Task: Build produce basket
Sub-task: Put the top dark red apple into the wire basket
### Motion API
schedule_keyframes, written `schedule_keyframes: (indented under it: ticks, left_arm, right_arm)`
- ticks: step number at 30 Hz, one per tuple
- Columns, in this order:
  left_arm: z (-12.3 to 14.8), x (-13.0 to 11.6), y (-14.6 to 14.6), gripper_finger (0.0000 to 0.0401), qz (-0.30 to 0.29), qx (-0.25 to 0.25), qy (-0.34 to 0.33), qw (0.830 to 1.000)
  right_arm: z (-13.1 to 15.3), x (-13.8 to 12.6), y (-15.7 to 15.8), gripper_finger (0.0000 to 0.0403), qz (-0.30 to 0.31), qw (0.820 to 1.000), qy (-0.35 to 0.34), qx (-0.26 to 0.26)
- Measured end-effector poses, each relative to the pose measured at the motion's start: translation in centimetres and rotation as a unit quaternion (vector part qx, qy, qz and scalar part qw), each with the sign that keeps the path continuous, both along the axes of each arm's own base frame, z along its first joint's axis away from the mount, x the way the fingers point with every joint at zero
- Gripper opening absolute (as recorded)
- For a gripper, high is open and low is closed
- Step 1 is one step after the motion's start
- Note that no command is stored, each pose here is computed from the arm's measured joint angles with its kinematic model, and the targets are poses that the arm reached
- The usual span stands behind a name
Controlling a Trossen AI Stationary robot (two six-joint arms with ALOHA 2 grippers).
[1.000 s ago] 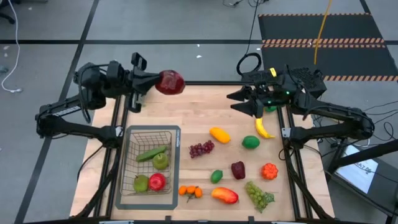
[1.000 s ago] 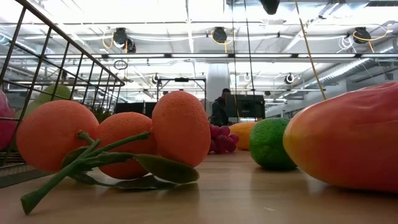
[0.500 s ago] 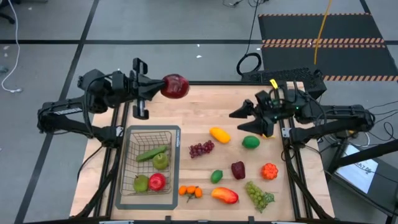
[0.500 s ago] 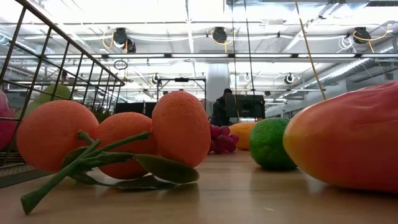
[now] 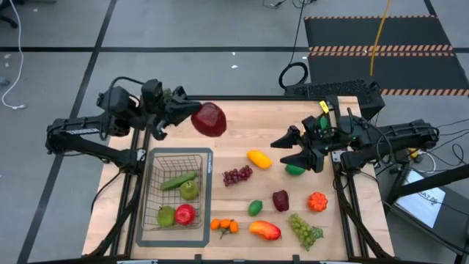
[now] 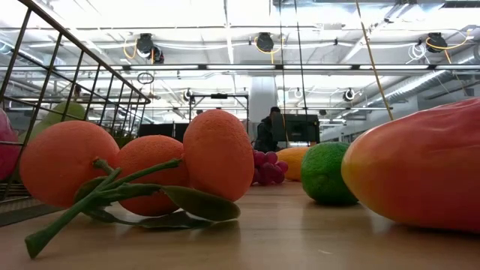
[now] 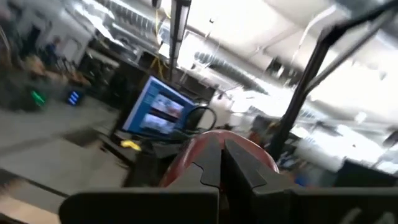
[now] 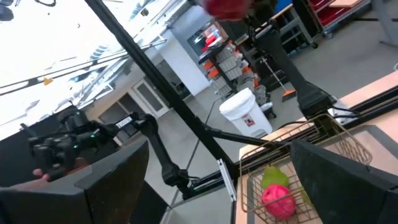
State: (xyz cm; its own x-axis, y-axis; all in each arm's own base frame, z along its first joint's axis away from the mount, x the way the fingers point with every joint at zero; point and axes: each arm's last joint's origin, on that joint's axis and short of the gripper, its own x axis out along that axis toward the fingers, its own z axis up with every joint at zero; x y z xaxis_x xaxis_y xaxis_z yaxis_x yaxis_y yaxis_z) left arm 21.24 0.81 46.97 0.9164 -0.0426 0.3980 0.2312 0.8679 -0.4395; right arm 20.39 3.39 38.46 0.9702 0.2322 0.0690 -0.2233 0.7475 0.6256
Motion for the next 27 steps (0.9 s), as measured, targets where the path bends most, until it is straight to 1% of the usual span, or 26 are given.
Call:
schedule_keyframes:
  ticks: [2, 4, 11, 21, 24, 27]
  left_arm:
    - [0.0, 0.0, -0.2, 0.0002, -0.015, -0.041, 0.002, 0.999]
    - [-0.1, 0.0, -0.4, 0.0003, -0.031, -0.071, 0.008, 0.997]
    - [-0.3, 0.1, -1.0, 0.0004, -0.073, -0.149, 0.023, 0.986]
    - [-0.3, 0.1, -2.2, 0.0004, -0.119, -0.200, 0.031, 0.972]
    - [-0.4, 0.1, -2.5, 0.0003, -0.133, -0.219, 0.043, 0.966]
    - [-0.5, 0.1, -3.0, 0.0005, -0.147, -0.232, 0.051, 0.960]
  right_arm:
    - [-0.1, 0.0, 0.3, 0.0384, 0.003, 1.000, 0.003, -0.001]
    - [-0.1, 0.0, 0.4, 0.0384, 0.006, 1.000, 0.004, -0.002]
    - [-0.2, 0.0, 0.7, 0.0384, 0.010, 1.000, 0.007, -0.008]
    - [-0.4, 0.1, 0.7, 0.0384, 0.011, 1.000, 0.015, -0.009]
    - [-0.4, 0.1, 0.7, 0.0384, 0.011, 1.000, 0.015, -0.008]
    - [-0.4, 0.1, 0.7, 0.0384, 0.012, 1.000, 0.018, 0.004]
